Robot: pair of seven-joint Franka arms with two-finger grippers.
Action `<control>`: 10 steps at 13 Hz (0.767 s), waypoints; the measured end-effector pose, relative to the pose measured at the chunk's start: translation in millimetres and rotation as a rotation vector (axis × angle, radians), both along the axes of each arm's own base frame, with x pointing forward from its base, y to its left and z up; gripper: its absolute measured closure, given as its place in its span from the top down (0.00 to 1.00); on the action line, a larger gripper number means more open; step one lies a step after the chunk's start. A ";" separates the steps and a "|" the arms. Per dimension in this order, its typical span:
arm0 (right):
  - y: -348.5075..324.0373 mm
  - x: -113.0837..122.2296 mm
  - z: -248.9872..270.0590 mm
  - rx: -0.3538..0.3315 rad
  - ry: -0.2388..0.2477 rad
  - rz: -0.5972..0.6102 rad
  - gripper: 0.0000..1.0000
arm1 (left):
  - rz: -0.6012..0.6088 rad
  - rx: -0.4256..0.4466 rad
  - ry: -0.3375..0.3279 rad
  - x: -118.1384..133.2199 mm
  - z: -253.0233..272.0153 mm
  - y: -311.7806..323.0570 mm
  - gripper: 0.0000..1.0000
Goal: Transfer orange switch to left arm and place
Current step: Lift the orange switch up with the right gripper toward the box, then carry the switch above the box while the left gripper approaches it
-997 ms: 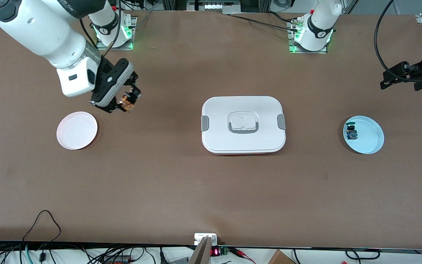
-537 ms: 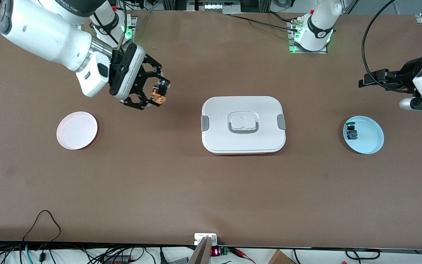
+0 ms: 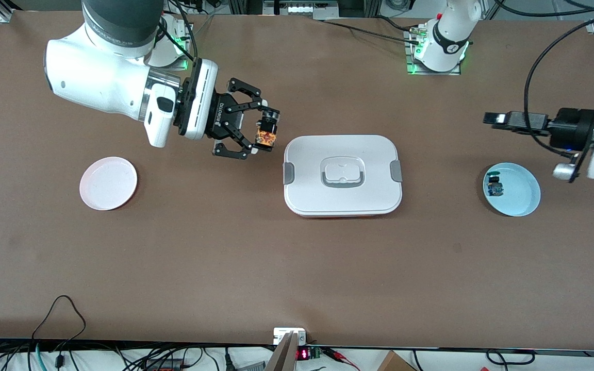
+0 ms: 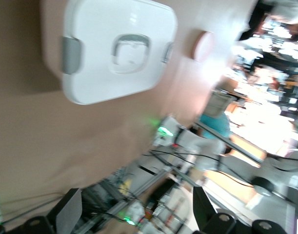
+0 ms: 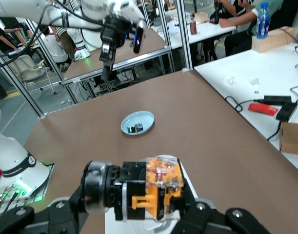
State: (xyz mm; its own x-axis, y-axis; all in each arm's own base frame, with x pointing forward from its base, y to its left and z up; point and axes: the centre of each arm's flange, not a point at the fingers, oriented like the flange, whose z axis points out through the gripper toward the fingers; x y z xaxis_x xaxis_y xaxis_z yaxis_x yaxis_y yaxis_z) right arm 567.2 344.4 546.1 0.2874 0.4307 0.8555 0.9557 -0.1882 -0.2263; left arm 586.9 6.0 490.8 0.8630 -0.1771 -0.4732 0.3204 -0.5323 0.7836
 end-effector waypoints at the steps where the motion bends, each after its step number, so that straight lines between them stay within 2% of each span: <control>1: 10.0 -1.9 -4.0 0.023 -0.026 -0.002 0.72 | 0.025 -0.062 0.024 0.7 -12.0 -6.1 1.00; 2: 23.6 -6.0 -10.3 0.054 -0.034 -0.001 0.72 | 0.046 -0.111 0.034 1.9 -17.0 -12.2 1.00; 6: 61.0 -17.2 -39.6 0.239 0.004 -0.009 0.72 | 0.130 -0.273 0.024 15.4 -21.0 -73.3 1.00; 8: 64.8 -17.1 -44.3 0.315 0.010 -0.030 0.72 | 0.157 -0.302 0.012 20.7 -18.6 -117.6 1.00; 10: 72.2 -21.8 -43.5 0.375 0.043 -0.046 0.72 | 0.195 -0.300 0.032 22.7 -13.4 -157.3 1.00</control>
